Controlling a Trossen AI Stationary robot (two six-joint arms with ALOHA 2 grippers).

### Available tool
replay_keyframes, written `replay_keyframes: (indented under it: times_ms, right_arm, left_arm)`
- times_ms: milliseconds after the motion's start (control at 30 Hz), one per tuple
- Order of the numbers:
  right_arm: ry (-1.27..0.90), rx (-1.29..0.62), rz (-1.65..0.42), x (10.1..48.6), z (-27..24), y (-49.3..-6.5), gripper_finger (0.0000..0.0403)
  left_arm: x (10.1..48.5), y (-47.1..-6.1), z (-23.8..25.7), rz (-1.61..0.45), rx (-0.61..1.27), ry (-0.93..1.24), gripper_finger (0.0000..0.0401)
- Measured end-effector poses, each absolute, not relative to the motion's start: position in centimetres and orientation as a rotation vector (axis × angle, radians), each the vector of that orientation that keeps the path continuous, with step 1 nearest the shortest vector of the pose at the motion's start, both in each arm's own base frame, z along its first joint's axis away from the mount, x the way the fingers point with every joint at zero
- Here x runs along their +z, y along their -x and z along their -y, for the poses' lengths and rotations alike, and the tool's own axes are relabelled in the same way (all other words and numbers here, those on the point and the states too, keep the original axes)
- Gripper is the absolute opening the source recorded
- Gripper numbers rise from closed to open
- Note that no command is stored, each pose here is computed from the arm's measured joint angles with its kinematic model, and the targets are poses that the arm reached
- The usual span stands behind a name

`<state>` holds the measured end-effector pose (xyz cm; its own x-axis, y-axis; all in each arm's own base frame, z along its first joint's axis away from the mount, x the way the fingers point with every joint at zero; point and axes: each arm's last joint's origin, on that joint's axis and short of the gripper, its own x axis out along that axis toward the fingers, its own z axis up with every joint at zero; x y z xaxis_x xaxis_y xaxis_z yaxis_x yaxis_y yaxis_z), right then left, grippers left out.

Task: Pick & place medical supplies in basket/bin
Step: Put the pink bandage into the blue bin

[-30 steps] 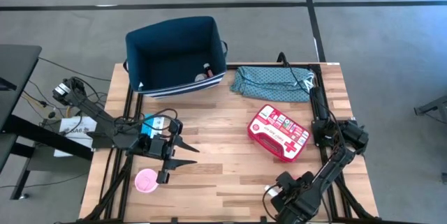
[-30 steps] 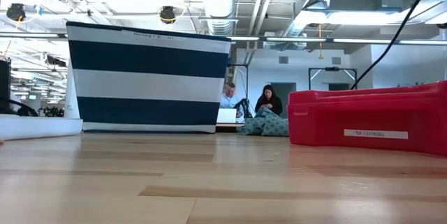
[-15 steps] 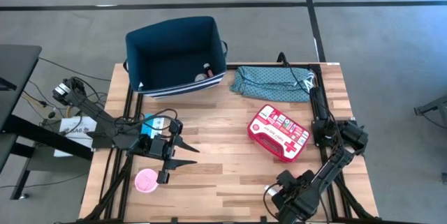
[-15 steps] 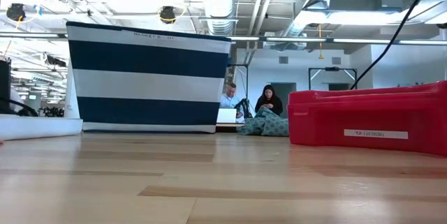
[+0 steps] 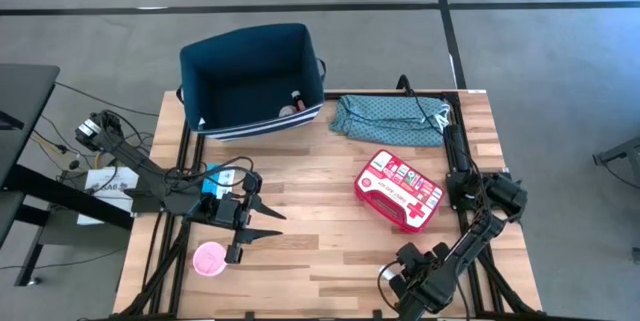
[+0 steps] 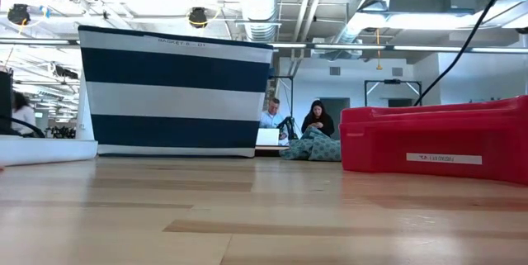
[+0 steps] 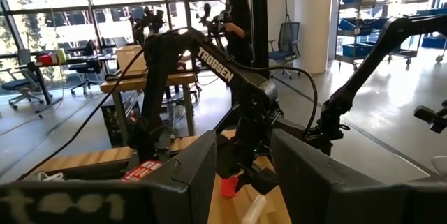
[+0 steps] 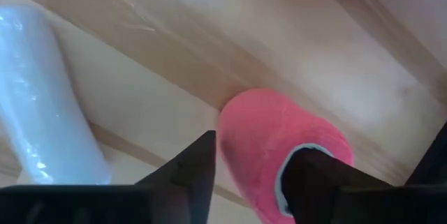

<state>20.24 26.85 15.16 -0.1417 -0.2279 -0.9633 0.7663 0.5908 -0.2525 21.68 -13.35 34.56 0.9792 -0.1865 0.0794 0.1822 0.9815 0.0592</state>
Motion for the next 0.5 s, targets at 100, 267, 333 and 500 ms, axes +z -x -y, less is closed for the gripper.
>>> replay_keyframes:
  times_ms: [100,267,333,500]
  right_arm:
    - [-0.452,-0.887,-1.488,15.2,-26.8,-20.3,0.0101]
    - [-0.451,-0.855,-1.486,16.4,-27.0,-21.2,0.0052]
    - [-0.438,-0.818,-1.445,17.5,-27.2,-22.0,0.0036]
    - [-0.329,-0.689,-1.318,21.7,-27.7,-23.8,0.002]
  left_arm:
    - [34.6,-21.7,13.3,0.085,-0.186,-0.054,0.013]
    - [34.6,-21.7,13.3,0.087,-0.174,-0.056,0.013]
    - [34.6,-21.7,13.2,0.085,-0.15,-0.057,0.013]
    - [34.6,-21.7,13.0,0.08,-0.06,-0.071,0.013]
